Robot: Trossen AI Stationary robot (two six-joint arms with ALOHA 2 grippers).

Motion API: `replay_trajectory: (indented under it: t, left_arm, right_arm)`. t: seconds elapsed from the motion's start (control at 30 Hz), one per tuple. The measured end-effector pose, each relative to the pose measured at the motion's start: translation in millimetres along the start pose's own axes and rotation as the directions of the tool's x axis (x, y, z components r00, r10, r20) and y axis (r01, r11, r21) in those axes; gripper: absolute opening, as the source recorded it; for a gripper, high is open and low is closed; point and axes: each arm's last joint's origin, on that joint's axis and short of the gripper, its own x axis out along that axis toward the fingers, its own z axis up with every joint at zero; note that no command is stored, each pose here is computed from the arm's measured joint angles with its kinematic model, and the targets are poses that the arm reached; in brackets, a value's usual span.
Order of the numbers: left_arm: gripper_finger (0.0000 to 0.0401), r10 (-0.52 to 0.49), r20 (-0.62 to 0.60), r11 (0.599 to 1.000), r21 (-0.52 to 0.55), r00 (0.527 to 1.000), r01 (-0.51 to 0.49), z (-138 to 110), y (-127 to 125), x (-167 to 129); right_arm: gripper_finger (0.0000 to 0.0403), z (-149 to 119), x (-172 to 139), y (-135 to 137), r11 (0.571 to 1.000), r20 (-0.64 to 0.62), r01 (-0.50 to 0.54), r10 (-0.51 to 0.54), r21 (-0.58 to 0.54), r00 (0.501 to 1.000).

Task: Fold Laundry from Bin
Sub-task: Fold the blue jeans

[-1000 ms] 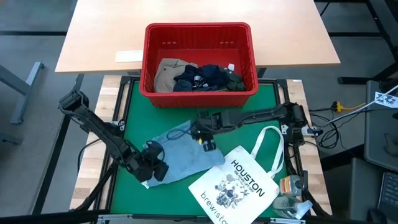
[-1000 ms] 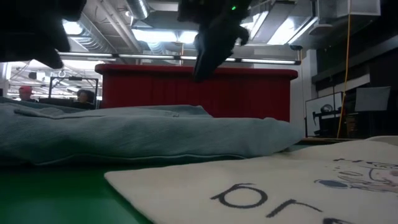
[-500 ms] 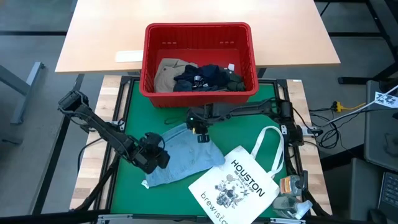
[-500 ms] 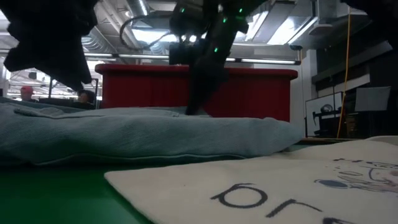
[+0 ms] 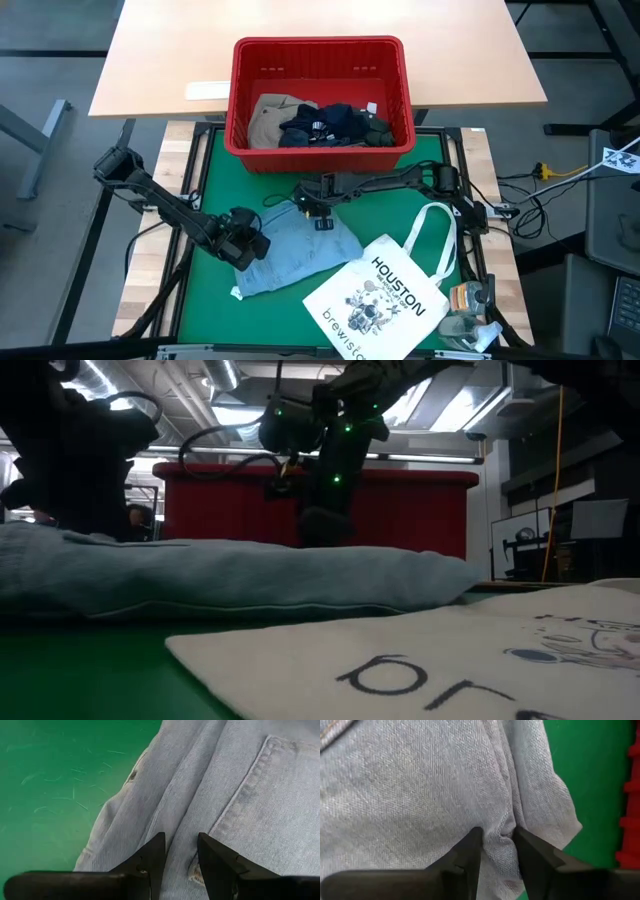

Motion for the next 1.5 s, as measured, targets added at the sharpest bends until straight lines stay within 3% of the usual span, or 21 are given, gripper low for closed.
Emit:
replay_trajectory:
  t: [0.23, 0.57, 0.8, 0.97, 1.3, 1.5]
  left_arm:
    - [0.0110, -0.004, 0.047, 0.997, -0.076, 0.999, 0.008, 1.4, -0.3, 0.0]
    - [0.0110, -0.008, 0.076, 0.997, -0.078, 0.997, 0.014, 2.2, -0.8, -0.1]
    - [0.0110, -0.009, 0.079, 0.997, -0.075, 0.997, 0.014, 2.1, -0.8, -0.2]
    - [0.0110, -0.010, 0.070, 0.997, -0.071, 0.997, 0.015, 1.3, -0.8, -0.5]
    - [0.0110, -0.022, 0.062, 0.998, -0.055, 0.998, 0.026, -2.2, -1.1, -2.8]
    - [0.0110, -0.024, 0.060, 1.000, -0.017, 0.998, 0.025, -0.8, -1.2, -5.2]
  right_arm:
    - [0.0016, -1.6, -0.9, 0.4, 1.000, -0.015, -0.009, 0.009, -0.005, 1.000]
    - [0.0006, 8.9, -31.0, -5.3, 1.000, -0.019, -0.013, 0.013, -0.012, 1.000]
    - [0.0007, 29.2, -55.4, -14.8, 0.999, 0.090, 0.040, -0.041, 0.006, 0.995]
    - [0.0008, 36.2, -48.6, -24.8, 0.994, 0.184, 0.098, -0.105, 0.046, 0.977]
    - [0.0048, 31.2, -32.5, -28.7, 0.993, 0.152, 0.107, -0.114, 0.055, 0.982]
    - [0.0102, 30.2, -33.0, -31.4, 0.975, 0.116, 0.219, -0.223, 0.049, 0.968]
